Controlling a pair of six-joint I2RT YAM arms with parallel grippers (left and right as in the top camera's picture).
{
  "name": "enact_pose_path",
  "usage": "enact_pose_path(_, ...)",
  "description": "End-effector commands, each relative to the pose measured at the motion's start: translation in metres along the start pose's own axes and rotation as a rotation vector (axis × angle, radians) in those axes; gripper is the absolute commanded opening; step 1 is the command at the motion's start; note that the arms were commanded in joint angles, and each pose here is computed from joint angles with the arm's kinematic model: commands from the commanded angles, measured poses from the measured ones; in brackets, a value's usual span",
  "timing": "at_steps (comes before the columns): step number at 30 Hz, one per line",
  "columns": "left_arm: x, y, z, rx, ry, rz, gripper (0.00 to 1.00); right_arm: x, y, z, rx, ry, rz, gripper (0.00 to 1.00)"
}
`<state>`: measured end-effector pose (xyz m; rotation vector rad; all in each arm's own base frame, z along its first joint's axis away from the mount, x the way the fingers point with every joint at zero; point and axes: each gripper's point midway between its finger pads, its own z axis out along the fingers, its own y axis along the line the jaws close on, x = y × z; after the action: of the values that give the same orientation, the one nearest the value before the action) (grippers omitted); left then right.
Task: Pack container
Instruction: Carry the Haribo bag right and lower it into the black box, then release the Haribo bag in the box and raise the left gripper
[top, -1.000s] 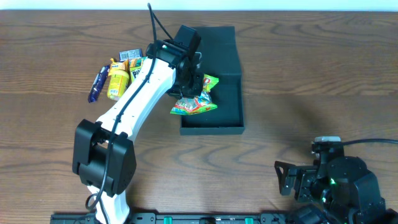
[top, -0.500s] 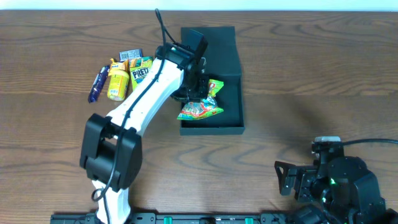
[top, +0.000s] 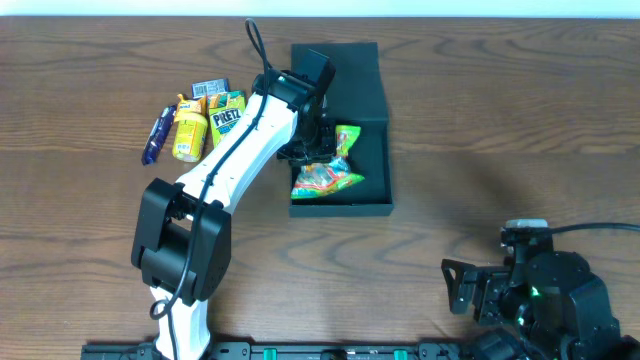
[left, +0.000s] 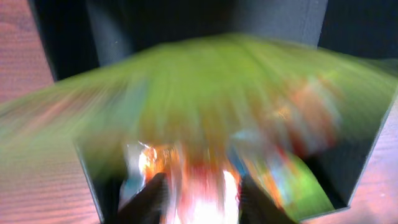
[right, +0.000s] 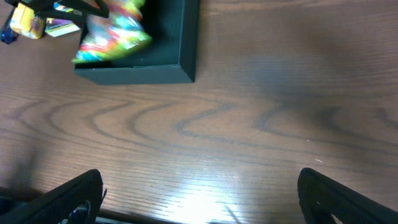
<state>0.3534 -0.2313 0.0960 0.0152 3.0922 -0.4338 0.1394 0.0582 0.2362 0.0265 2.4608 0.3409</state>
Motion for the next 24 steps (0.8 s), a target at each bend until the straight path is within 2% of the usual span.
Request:
enact_pose_path(1,-0.005,-0.007,-0.009,0.025,-0.021,-0.004,0.71,-0.002,0.000,-0.003,0.002,-0.011,-0.007,0.99)
enact_pose_path(2,-0.005,-0.007,-0.009,0.026,-0.023,-0.003,0.86,-0.002,0.000,-0.003,0.002,-0.011,-0.007,0.99)
enact_pose_path(8,-0.010,-0.010,-0.010,0.036,-0.044,0.004,0.85,-0.002,0.000,-0.002,0.002,-0.011,-0.007,0.99)
enact_pose_path(10,-0.014,-0.013,-0.010,0.044,-0.061,0.028,0.75,-0.002,0.000,-0.002,0.002,-0.011,-0.007,0.99)
enact_pose_path(11,-0.016,-0.014,-0.010,0.044,-0.071,0.043,0.62,-0.002,0.000,-0.003,0.002,-0.011,-0.007,0.99)
enact_pose_path(12,-0.018,-0.014,-0.010,0.040,-0.082,0.050,0.55,-0.002,0.000,-0.003,0.002,-0.011,-0.007,0.99)
enact_pose_path(14,-0.024,-0.012,-0.010,0.013,-0.112,0.056,0.26,-0.002,0.000,-0.003,0.002,-0.011,-0.007,0.99)
enact_pose_path(17,-0.031,-0.010,-0.010,-0.004,-0.145,0.062,0.08,-0.002,0.000,-0.003,0.002,-0.011,-0.007,0.99)
enact_pose_path(24,-0.043,-0.012,0.012,0.002,-0.151,0.131,0.06,-0.002,0.000,-0.002,0.002,-0.011,-0.007,0.99)
